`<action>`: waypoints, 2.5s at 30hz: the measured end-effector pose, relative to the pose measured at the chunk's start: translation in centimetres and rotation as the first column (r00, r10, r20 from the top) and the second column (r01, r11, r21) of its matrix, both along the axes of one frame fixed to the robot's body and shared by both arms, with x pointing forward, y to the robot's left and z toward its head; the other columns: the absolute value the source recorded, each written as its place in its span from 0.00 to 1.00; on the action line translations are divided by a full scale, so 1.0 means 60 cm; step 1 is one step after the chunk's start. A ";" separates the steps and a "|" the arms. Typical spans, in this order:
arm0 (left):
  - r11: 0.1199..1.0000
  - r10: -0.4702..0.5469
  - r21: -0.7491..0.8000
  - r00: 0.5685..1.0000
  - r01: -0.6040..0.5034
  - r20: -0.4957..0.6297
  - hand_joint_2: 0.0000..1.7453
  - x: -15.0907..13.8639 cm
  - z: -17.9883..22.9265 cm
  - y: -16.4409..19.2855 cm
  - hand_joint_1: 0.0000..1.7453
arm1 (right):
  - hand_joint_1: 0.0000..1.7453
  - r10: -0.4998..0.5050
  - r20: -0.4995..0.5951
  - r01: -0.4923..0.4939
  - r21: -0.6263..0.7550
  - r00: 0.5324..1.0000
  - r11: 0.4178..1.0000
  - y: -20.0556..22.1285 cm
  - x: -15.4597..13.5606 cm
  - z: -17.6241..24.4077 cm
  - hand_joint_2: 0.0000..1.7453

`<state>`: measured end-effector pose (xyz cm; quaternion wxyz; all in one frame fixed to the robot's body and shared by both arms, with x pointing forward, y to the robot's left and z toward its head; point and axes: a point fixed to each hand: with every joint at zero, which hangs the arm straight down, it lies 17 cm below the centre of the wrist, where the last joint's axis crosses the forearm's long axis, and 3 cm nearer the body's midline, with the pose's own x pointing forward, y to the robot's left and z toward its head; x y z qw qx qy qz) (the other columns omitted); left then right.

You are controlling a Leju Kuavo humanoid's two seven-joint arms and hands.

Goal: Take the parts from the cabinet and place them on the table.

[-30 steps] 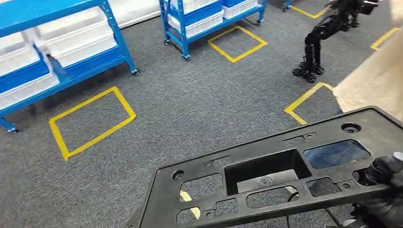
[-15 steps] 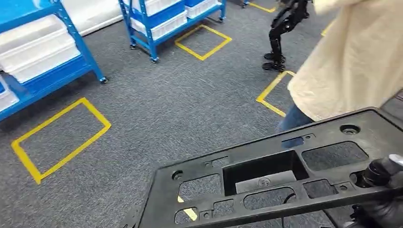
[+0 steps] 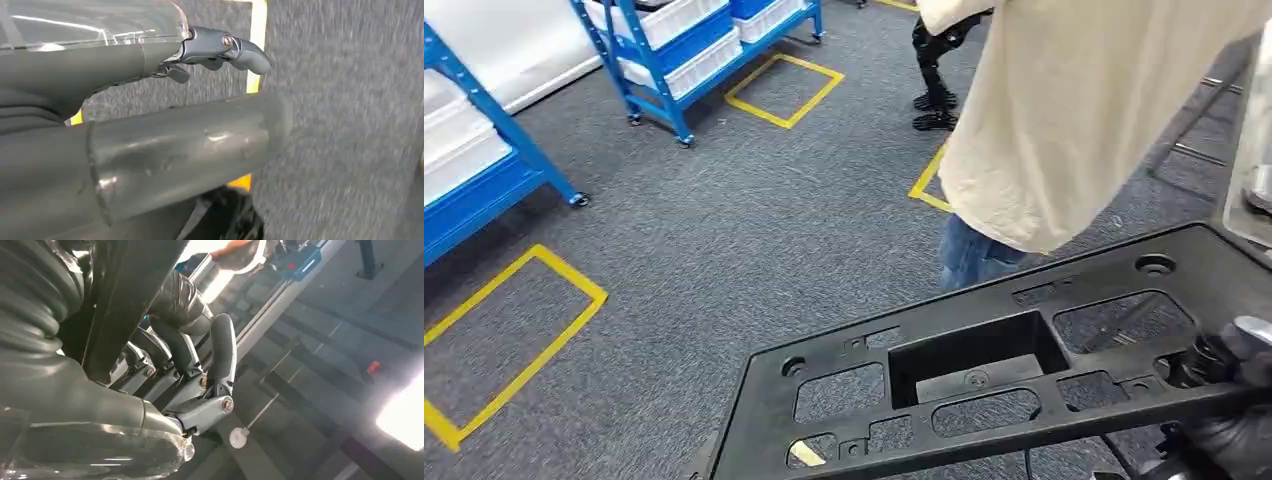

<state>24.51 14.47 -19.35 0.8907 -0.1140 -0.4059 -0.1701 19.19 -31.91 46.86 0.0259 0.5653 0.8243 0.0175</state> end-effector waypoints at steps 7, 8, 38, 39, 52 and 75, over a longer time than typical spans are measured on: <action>1.000 0.006 0.028 1.000 -0.006 -0.010 0.00 -0.001 -0.007 0.023 0.00 | 1.00 0.019 0.021 -0.018 -0.018 1.000 1.000 0.012 0.007 0.004 1.00; 1.000 0.003 0.020 1.000 -0.002 -0.005 0.00 0.003 -0.004 0.019 0.00 | 1.00 0.019 0.019 -0.019 -0.017 1.000 1.000 0.011 0.009 0.004 1.00; 0.983 0.170 -0.068 0.985 -0.171 -0.013 0.00 0.000 0.002 0.018 0.00 | 1.00 0.033 0.037 -0.032 -0.014 0.999 0.999 -0.029 0.060 0.035 1.00; 0.982 0.171 -0.074 0.985 -0.171 -0.014 0.00 0.000 0.003 0.012 0.00 | 1.00 0.032 0.036 -0.031 -0.019 0.999 0.999 -0.029 0.062 0.036 1.00; 0.979 0.198 -0.043 0.980 -0.199 -0.031 0.00 -0.014 -0.009 0.030 0.00 | 1.00 -0.008 0.051 0.010 -0.038 0.999 0.999 -0.051 0.067 0.034 1.00; 0.983 0.159 -0.076 0.984 -0.165 -0.078 0.00 -0.030 -0.015 0.038 0.00 | 1.00 -0.062 -0.011 0.062 0.028 0.998 0.998 -0.086 0.087 0.011 1.00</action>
